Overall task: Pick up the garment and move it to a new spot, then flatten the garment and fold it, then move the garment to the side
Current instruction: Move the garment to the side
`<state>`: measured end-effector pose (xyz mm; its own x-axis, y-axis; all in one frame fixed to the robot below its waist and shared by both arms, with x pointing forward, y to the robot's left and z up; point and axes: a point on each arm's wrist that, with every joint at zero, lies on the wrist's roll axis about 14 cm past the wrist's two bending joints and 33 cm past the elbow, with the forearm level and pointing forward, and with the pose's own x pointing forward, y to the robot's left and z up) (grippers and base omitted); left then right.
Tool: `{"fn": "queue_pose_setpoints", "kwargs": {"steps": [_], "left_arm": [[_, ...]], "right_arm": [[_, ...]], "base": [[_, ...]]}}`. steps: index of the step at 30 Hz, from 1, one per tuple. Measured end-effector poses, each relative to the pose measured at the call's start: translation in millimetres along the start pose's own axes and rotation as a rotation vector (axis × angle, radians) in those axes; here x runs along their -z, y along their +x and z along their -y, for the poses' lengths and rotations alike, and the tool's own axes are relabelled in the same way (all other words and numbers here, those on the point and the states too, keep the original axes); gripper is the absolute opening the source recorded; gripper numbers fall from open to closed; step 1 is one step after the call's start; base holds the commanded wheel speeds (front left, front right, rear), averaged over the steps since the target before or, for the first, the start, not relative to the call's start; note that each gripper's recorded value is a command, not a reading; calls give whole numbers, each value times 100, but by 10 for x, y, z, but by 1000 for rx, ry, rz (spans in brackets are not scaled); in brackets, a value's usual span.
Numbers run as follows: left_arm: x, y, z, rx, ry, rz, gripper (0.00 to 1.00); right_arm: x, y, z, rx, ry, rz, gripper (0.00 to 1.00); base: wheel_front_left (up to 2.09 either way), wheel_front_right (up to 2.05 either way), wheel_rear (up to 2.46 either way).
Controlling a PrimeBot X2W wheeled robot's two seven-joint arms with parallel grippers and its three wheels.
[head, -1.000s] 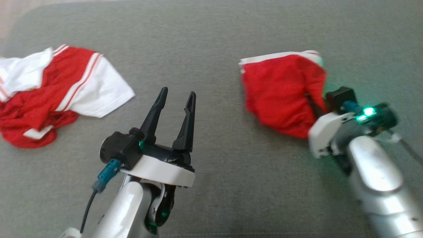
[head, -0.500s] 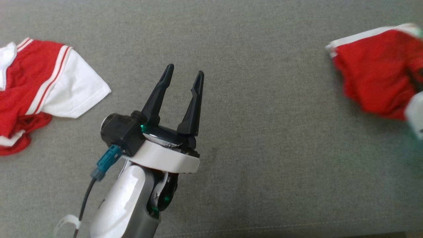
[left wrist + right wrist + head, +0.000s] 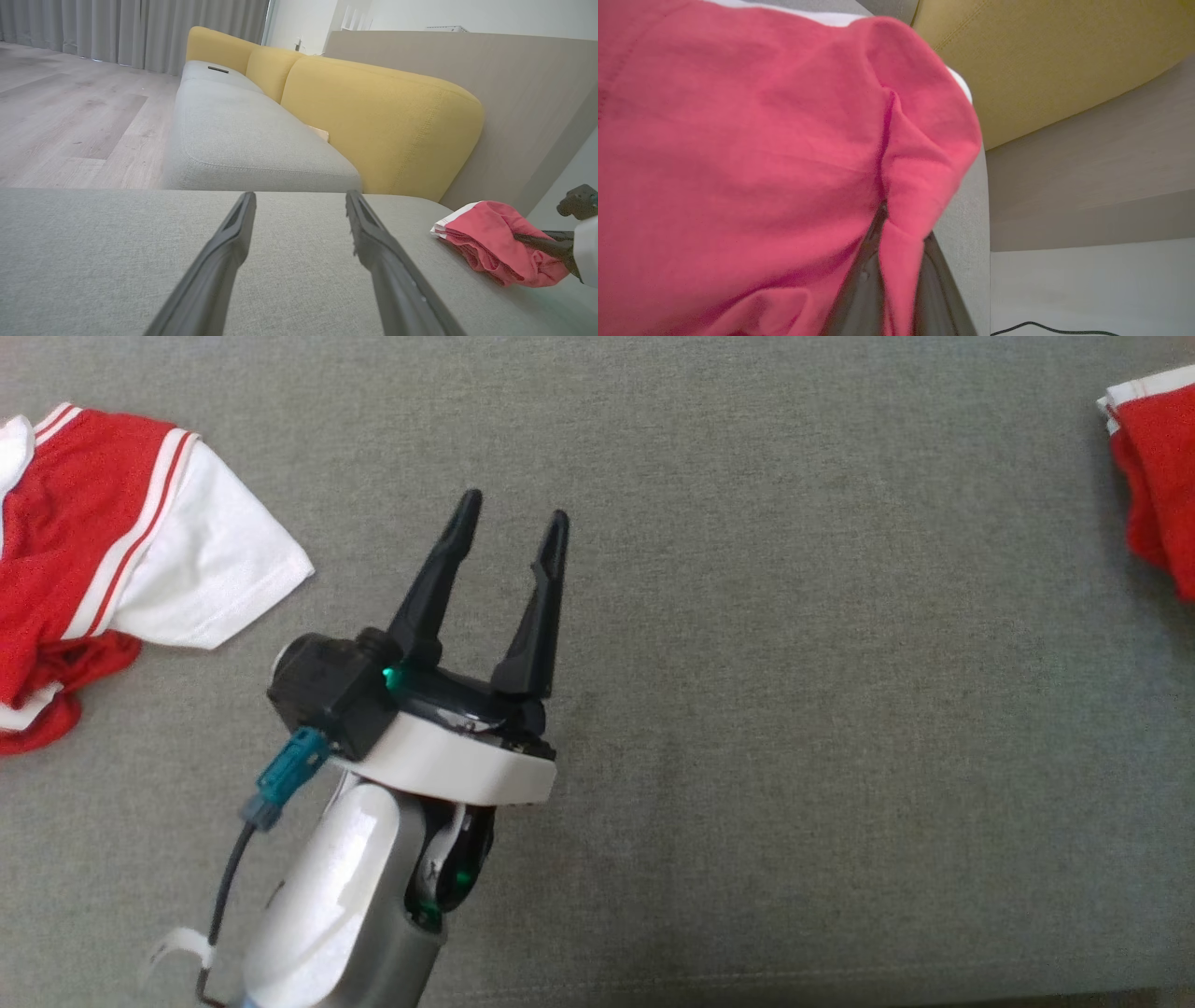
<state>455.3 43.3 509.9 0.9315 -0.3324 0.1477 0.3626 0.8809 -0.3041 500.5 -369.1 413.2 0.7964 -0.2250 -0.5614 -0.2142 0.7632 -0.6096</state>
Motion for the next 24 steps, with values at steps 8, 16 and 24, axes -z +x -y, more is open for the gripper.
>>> {"fn": "queue_pose_setpoints", "kwargs": {"steps": [8,16,24], "left_arm": [[-30,12,0,5,8,8,100],[-172,-16,62,14,22,37,100],[-406,-197,70,-18,44,81,100]], "right_arm": [[-87,-52,69,44,50,23,100],[-555,-256,-80,45,113,185,100],[-1658,-890,-369,-12,320,583,100]], "base": [[0,0,0],[0,0,0],[0,0,0]]}}
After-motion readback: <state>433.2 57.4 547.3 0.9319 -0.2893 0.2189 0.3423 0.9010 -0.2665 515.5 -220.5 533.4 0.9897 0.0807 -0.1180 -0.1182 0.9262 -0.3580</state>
